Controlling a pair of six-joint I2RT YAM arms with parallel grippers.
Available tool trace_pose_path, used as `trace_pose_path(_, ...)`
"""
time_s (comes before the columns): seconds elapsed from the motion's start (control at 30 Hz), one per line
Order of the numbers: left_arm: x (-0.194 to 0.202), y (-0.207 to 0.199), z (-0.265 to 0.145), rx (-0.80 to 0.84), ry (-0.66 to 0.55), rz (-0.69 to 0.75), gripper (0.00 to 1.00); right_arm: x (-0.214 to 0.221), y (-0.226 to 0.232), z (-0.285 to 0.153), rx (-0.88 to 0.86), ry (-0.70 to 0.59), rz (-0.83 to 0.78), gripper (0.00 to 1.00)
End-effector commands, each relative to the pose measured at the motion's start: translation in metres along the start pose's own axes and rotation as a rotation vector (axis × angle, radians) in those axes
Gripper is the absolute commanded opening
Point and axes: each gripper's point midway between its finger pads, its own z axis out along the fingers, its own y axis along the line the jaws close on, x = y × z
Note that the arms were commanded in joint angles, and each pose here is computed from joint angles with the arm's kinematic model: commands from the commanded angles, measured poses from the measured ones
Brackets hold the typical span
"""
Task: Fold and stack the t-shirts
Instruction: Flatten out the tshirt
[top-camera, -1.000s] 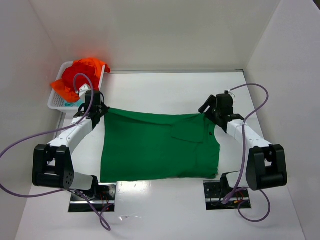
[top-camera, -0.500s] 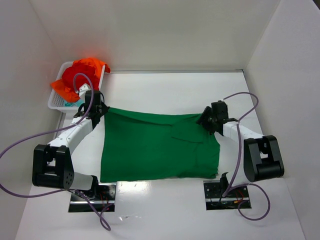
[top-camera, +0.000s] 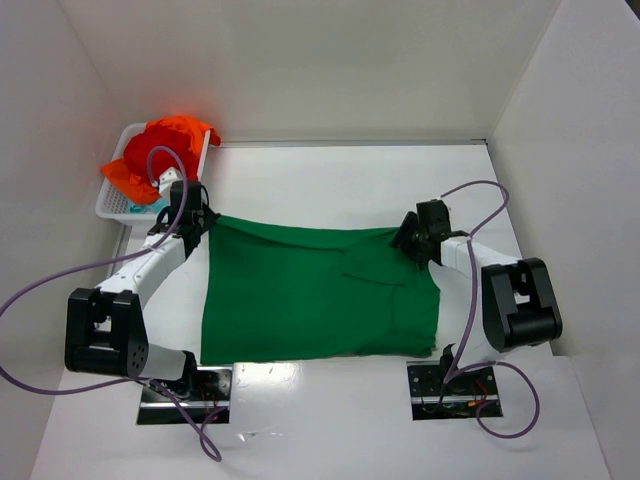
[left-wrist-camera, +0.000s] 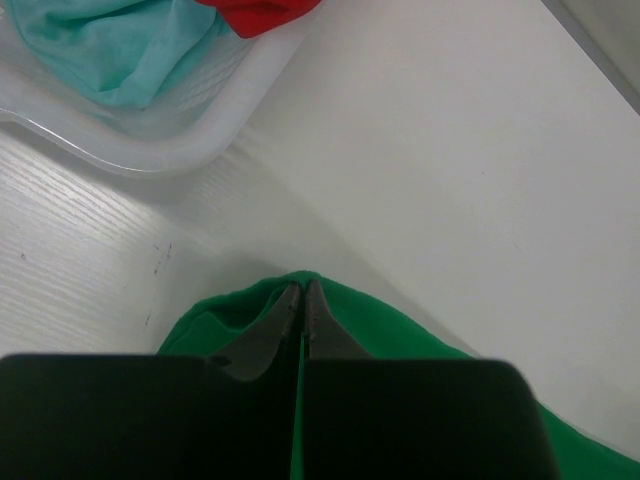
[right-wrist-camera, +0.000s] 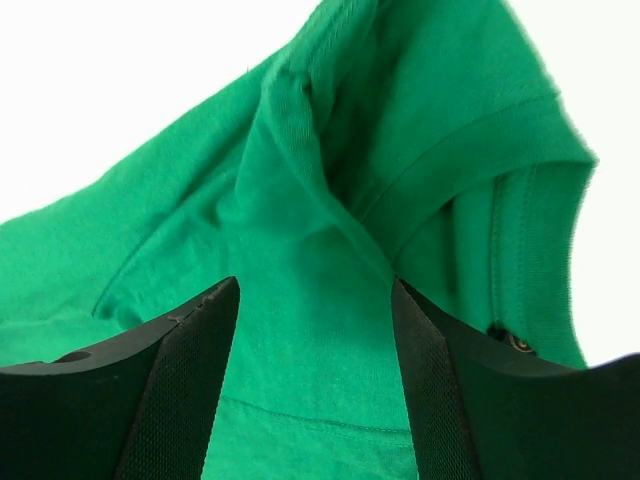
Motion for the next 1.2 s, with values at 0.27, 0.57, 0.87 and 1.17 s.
trace_pose_path(0.27,-0.007,-0.005,0.003,0.022,-0.027,0.004,0.0,-0.037,0.012,-0.014,0.03,-0.102,-0.043,0.68)
trace_pose_path(0.57,-0.007,-0.005,0.003,0.022,-0.027,0.004,0.0,-0.018,0.004,0.011,0.044,-0.024,-0.066,0.68)
trace_pose_path(0.87,-0.003,-0.005,0.005,0.023,-0.015,0.007,0.0,-0.024,0.014,0.014,0.01,-0.034,-0.074,0.43)
trace_pose_path(1.17,-0.004,-0.007,0.006,0.023,-0.015,0.007,0.0,-0.027,0.02,0.013,0.003,-0.025,-0.056,0.0)
